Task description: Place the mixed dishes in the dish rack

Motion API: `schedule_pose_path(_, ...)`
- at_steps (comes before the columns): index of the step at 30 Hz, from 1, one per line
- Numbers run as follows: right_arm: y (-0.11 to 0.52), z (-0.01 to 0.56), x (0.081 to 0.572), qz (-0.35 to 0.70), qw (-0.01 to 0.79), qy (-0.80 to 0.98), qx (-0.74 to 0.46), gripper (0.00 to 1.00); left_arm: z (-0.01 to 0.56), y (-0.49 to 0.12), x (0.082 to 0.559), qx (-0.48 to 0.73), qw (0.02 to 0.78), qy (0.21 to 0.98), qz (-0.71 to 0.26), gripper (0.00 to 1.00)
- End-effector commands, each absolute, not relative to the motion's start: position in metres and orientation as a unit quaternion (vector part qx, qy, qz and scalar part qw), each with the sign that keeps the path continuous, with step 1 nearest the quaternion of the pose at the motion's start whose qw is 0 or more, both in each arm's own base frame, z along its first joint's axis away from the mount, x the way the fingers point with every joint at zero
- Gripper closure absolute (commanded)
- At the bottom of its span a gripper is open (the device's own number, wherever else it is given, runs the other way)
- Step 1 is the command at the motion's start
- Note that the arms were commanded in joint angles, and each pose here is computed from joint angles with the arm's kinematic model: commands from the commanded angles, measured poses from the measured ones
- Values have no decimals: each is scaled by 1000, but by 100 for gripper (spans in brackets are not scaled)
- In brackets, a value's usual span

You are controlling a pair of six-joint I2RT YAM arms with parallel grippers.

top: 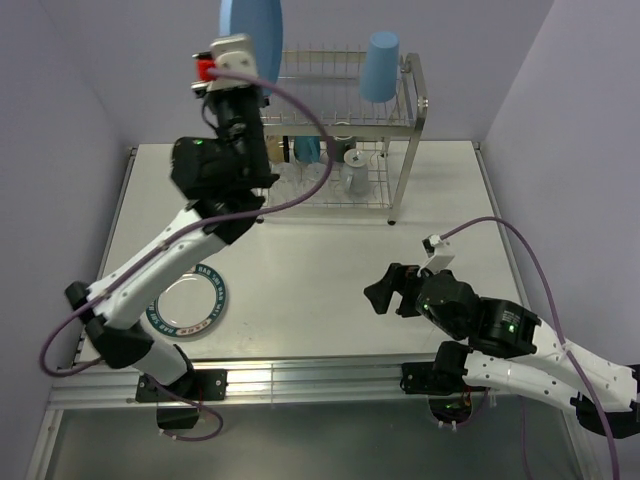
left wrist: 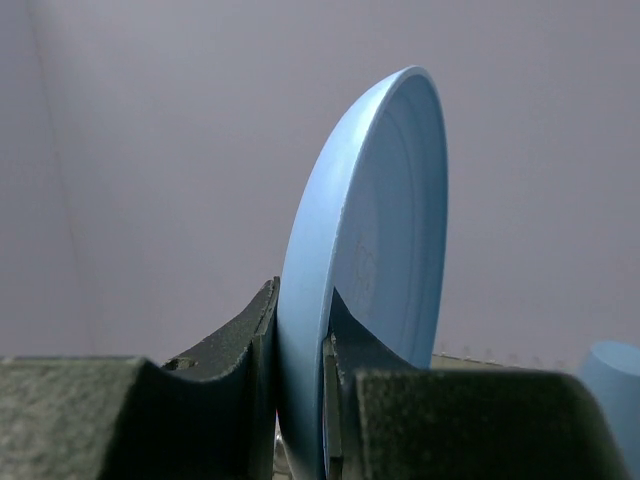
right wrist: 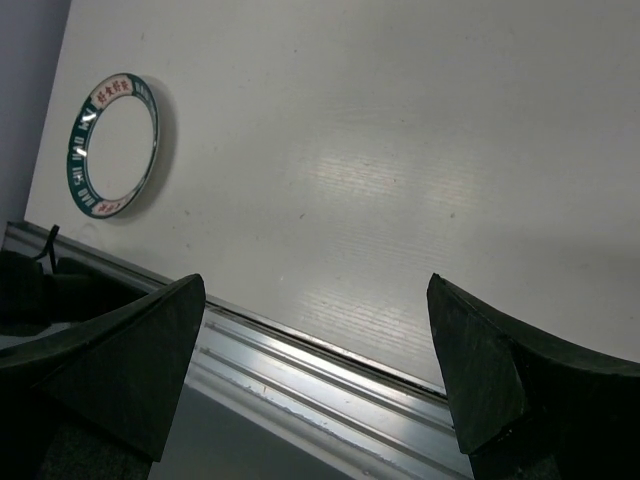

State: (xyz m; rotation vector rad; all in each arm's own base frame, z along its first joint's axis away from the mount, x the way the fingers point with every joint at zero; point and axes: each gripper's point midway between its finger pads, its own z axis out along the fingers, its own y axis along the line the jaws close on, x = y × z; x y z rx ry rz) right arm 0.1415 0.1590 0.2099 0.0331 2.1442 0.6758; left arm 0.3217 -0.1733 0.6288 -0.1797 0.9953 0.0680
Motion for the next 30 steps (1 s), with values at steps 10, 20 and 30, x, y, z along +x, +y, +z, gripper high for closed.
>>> schedule_pose_path(10,168,193,152,255,439,861,14,1,609,-151,430,-159,849,491,117,100)
schedule_pose_path(20,172,189,154,262,443,857,17,1,561,-159,487,-98,806,572,121,100)
schedule_pose_path(30,173,183,153,268,440,857,19,1,513,-170,507,-65,776,618,109,100)
